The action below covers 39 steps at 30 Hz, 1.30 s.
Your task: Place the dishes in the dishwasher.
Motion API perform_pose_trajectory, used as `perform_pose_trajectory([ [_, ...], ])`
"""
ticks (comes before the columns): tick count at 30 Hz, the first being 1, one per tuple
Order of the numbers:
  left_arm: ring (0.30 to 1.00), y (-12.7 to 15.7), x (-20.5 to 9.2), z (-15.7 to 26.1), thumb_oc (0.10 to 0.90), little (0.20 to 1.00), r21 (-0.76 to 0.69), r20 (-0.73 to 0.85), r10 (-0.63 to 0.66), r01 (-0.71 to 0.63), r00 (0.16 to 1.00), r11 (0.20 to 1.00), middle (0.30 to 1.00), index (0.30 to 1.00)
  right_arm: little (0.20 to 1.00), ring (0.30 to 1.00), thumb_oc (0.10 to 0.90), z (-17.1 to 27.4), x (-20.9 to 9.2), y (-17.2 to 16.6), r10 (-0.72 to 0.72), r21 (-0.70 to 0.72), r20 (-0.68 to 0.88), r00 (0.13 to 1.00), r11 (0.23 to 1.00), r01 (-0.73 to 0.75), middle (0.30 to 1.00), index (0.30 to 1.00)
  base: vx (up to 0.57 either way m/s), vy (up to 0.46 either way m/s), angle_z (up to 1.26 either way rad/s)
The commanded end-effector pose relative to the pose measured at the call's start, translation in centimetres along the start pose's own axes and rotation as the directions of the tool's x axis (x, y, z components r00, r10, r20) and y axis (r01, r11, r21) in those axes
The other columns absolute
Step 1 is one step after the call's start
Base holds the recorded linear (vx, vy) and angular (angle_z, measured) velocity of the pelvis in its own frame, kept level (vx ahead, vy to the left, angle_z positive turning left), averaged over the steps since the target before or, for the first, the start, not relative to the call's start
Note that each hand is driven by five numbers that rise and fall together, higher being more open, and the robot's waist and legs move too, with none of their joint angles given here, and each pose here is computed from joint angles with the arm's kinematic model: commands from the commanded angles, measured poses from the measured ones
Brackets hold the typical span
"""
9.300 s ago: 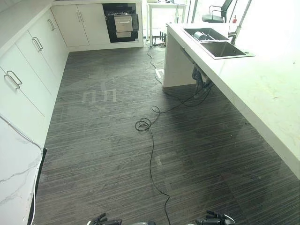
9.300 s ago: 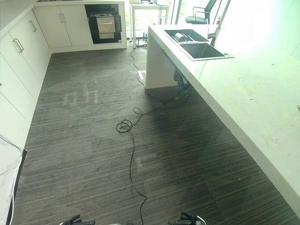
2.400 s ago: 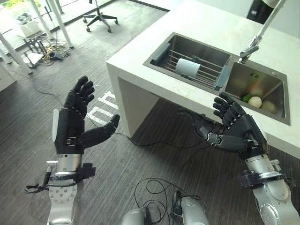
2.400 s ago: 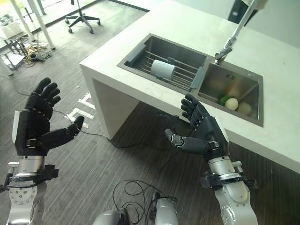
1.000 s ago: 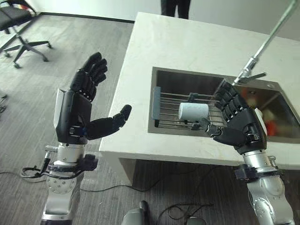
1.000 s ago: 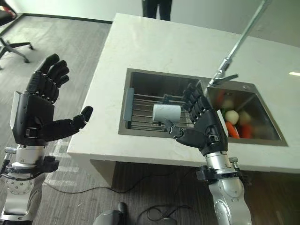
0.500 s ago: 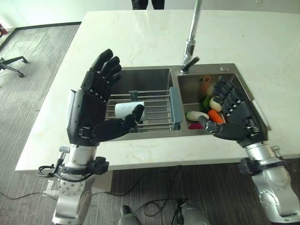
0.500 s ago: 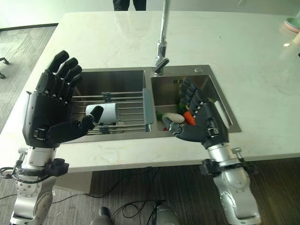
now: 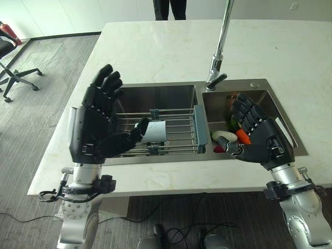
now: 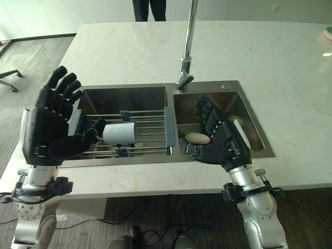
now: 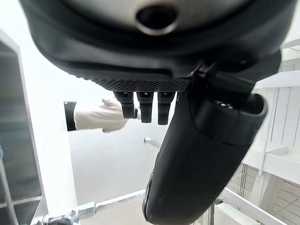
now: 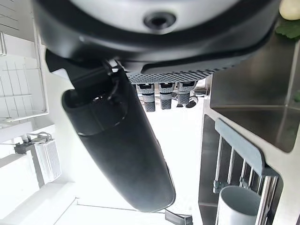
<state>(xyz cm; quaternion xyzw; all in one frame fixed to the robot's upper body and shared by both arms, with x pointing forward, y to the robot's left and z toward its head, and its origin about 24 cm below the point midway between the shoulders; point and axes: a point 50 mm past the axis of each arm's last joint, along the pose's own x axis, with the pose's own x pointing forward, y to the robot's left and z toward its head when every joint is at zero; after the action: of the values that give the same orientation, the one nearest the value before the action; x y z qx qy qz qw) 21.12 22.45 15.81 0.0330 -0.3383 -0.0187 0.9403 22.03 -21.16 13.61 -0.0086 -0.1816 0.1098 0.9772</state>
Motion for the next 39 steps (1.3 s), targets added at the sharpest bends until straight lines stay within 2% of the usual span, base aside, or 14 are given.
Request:
perform_pose_trajectory([
  [1,0.900,-0.2,1.6,3.1,0.800,0.900,0.013,0.216,-0.049,0.048,0.975,0.999,0.900,0.900,0.900,0.900,0.800,4.4,0.8,0.3,0.016,-0.055,0.272,0.962,0.998,-0.001,0.900,0.900,0.02,0.142,0.04],
  [5,0.900,0.2,1.7,2.6,0.800,0.900,0.075,0.151,-0.067,0.056,0.986,0.996,0.900,0.900,0.900,0.900,0.800,4.4,0.9,0.2,0.003,-0.059,0.272,0.962,0.998,0.013,0.900,0.900,0.01,0.096,0.08],
  [9,0.900,0.3,2.0,2.2,0.800,0.900,0.242,0.059,-0.171,0.152,0.983,0.958,0.900,0.900,0.900,0.900,0.800,4.7,1.0,0.1,0.015,-0.070,0.271,0.962,0.998,0.004,0.900,0.900,-0.01,0.089,0.11],
  [11,0.900,0.4,2.9,1.9,0.800,0.900,0.372,-0.059,-0.304,0.304,0.951,0.877,0.900,0.900,0.900,0.900,0.800,4.9,1.6,-0.1,0.040,-0.085,0.266,0.963,0.996,-0.018,0.900,0.900,-0.02,0.084,0.01],
  [14,0.900,0.9,3.8,1.5,0.800,0.900,0.399,-0.151,-0.331,0.364,0.931,0.842,0.900,0.900,0.900,0.900,0.800,5.0,2.0,0.0,0.055,-0.093,0.263,0.963,0.995,-0.031,0.900,0.900,-0.01,0.036,-0.05],
  [19,0.900,1.4,5.5,1.2,0.800,0.900,0.509,-0.290,-0.386,0.482,0.876,0.713,0.900,0.900,0.900,0.900,0.800,5.2,2.8,0.0,0.090,-0.104,0.242,0.966,0.992,-0.067,0.900,0.900,0.00,0.030,-0.06],
  [26,0.900,2.9,8.2,0.3,0.800,0.900,0.495,-0.517,-0.381,0.631,0.766,0.598,0.900,0.900,0.900,0.900,0.800,5.4,3.8,0.2,0.149,-0.118,0.207,0.967,0.985,-0.127,0.900,0.900,0.00,0.013,-0.04],
  [31,0.900,3.5,9.7,-0.5,0.800,0.900,0.461,-0.579,-0.363,0.661,0.730,0.593,0.900,0.900,0.900,0.900,0.800,5.4,4.5,0.2,0.172,-0.128,0.195,0.966,0.980,-0.149,0.900,0.900,0.02,0.019,-0.12],
  [39,0.900,4.3,10.6,-1.9,0.800,0.900,0.434,-0.640,-0.322,0.674,0.698,0.598,0.900,0.900,0.900,0.900,0.800,5.3,4.8,0.0,0.197,-0.135,0.172,0.965,0.975,-0.176,0.900,0.900,0.01,0.006,-0.04],
])
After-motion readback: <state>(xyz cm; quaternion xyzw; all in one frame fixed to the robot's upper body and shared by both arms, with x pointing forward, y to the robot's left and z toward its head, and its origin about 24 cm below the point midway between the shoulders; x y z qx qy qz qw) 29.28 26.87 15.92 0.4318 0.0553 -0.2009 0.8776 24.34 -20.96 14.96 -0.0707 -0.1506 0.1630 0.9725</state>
